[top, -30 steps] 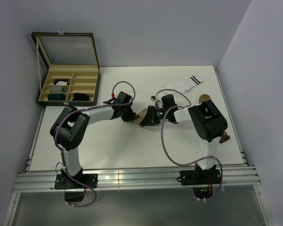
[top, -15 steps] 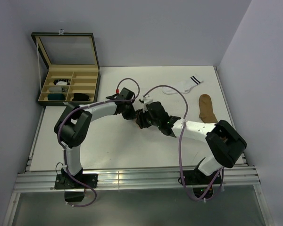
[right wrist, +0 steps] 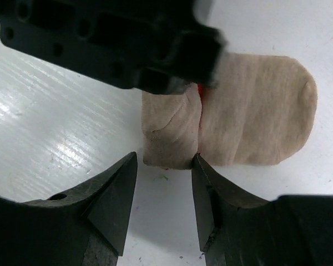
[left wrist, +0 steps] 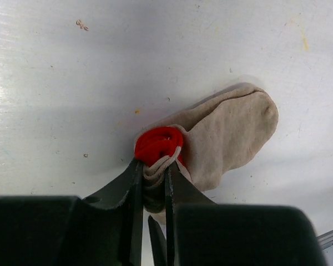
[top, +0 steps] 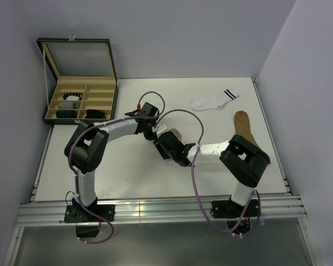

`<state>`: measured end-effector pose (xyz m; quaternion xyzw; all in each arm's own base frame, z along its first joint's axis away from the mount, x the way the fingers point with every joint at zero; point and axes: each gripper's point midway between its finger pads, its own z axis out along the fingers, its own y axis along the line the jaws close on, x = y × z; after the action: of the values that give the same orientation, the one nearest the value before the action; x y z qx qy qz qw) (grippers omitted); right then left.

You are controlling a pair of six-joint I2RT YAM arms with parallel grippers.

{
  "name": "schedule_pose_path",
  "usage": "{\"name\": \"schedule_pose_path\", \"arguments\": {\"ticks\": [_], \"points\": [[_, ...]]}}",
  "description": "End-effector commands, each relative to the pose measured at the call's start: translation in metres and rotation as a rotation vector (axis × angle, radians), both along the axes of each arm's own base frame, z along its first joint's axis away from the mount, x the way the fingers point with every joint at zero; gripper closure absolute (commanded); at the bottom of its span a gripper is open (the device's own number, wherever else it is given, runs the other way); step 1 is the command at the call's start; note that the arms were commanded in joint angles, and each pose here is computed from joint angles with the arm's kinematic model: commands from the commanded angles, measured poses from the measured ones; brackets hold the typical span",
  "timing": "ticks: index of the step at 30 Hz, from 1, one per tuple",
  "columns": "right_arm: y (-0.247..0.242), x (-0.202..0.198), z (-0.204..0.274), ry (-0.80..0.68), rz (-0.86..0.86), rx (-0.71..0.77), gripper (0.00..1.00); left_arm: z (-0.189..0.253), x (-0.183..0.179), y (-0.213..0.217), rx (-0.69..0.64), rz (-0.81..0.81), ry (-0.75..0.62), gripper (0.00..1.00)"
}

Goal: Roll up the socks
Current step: Roll the sock at the center of the board.

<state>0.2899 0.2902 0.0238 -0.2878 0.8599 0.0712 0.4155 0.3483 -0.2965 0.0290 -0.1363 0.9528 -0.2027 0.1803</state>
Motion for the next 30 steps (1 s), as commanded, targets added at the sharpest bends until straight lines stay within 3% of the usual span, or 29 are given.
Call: {"name": "schedule_pose_path", "arguments": {"ticks": [1, 14, 20, 30], "points": [[0.016, 0.016, 0.02, -0.117, -0.02, -0.012, 0.49, -0.026, -0.014, 0.013, 0.092, -0.021, 0.065, 0.92], [0.01, 0.021, 0.028, -0.178, -0.098, -0.053, 0.41, -0.027, -0.016, 0.01, 0.097, -0.036, 0.067, 0.92], [0.016, 0.02, 0.041, -0.189, -0.077, -0.012, 0.41, -0.027, -0.016, 0.009, 0.095, -0.035, 0.071, 0.92], [0.026, 0.018, 0.023, -0.168, -0.05, -0.048, 0.44, -0.026, -0.016, 0.007, 0.092, -0.037, 0.07, 0.92]]}}
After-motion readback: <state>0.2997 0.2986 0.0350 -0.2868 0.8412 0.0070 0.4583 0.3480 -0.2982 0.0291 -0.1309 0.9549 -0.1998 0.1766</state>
